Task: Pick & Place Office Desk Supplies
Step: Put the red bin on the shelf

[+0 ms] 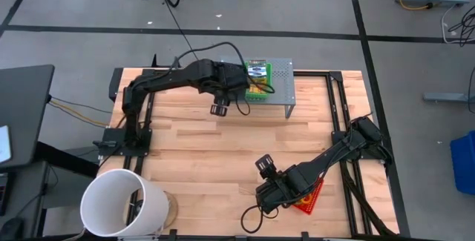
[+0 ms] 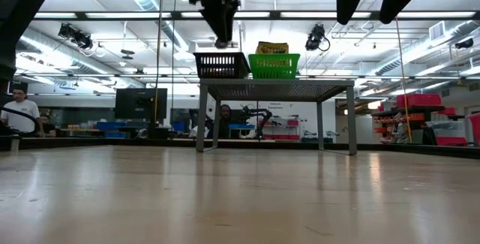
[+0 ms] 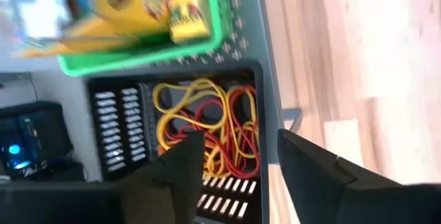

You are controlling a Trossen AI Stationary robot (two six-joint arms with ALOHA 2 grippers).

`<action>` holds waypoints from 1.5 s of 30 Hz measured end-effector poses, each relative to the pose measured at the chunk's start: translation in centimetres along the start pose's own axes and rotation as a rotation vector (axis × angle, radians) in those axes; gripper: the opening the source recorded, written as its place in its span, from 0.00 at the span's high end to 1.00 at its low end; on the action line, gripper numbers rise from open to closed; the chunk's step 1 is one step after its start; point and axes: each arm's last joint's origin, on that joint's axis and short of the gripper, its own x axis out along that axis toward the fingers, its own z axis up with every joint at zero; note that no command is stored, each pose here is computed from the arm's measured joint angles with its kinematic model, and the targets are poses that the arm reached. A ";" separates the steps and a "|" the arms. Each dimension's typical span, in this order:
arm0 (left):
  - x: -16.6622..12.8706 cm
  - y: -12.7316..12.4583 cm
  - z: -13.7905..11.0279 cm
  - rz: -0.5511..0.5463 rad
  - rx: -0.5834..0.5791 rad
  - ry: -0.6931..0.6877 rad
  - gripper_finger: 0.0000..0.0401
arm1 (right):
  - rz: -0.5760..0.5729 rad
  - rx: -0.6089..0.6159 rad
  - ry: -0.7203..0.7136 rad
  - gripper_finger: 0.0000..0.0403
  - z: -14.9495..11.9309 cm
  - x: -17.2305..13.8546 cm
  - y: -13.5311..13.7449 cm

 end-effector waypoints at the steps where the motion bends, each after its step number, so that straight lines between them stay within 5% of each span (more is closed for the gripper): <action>1: -0.5 0.2 0.0 0.001 -0.005 -0.015 0.52 | 0.000 0.001 0.000 0.53 0.0 0.0 0.0; 13: -6.6 1.5 0.2 -0.061 -0.089 -0.263 0.50 | 0.064 0.033 -0.004 0.53 0.0 0.0 0.1; 21: -8.3 -0.1 0.5 -0.289 -0.086 -0.404 0.52 | 0.289 0.191 0.024 0.53 -0.2 -0.3 1.0; 30: -10.7 -2.6 2.9 -0.568 0.185 -0.792 0.52 | 0.585 0.484 0.127 0.53 -0.4 -1.5 2.4; 38: -14.3 -4.5 3.3 -0.951 0.510 -1.251 0.52 | 0.580 0.508 0.024 0.53 0.7 -2.4 4.6; 42: -16.5 -6.6 4.3 -0.956 0.691 -1.463 0.53 | 0.554 0.505 -0.030 0.53 1.1 -2.5 4.9; 45: -18.6 -7.6 5.6 -0.788 0.715 -1.606 0.53 | 0.549 0.505 -0.034 0.53 1.1 -2.5 4.9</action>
